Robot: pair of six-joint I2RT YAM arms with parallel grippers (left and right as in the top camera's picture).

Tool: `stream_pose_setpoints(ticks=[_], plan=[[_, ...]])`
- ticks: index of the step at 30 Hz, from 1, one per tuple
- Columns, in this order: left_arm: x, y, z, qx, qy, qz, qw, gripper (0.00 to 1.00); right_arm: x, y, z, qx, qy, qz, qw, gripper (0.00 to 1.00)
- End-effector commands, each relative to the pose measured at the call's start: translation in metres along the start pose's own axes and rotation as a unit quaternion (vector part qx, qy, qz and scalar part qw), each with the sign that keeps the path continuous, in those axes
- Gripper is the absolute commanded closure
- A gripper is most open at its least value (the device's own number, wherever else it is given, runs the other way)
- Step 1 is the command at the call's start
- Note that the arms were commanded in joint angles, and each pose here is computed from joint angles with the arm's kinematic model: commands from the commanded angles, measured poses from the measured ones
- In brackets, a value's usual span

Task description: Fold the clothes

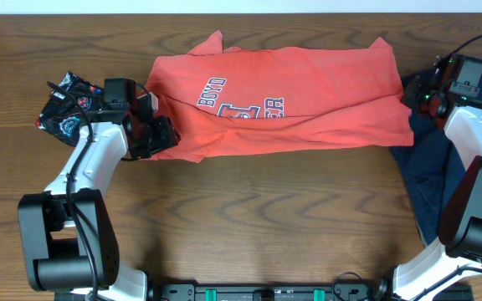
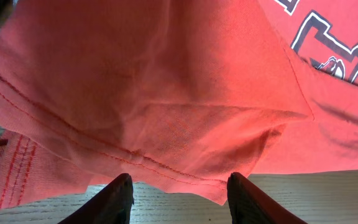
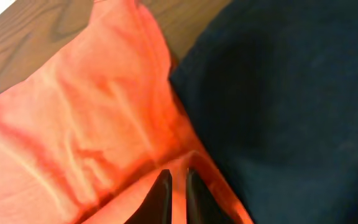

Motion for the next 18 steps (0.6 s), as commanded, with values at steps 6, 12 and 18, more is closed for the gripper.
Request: stream_pose_setpoints(ticks=[6, 12, 18], plan=[[0.003, 0.004, 0.004, 0.003, -0.011, 0.008, 1.0, 0.49, -0.008, -0.005, -0.008, 0.024, 0.049, -0.01, 0.998, 0.87], [0.003, 0.001, 0.004, 0.006, -0.011, 0.001, 1.0, 0.49, -0.015, 0.024, -0.035, 0.035, 0.139, 0.055, 0.988, 0.94], [0.002, -0.019, 0.007, 0.02, -0.033, -0.053, 0.998, 0.49, -0.03, 0.041, -0.065, 0.039, 0.247, 0.09, 0.964, 0.99]])
Point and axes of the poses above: each gripper's point midway between its finger pads, its own x axis out along the fingers, its own z axis along the line the jaws close on, y = z × x, the point moved 5 cm from there along -x, back along the fingers, and after that the axes turned 4 degrees about -x, right-handed, at the moved point
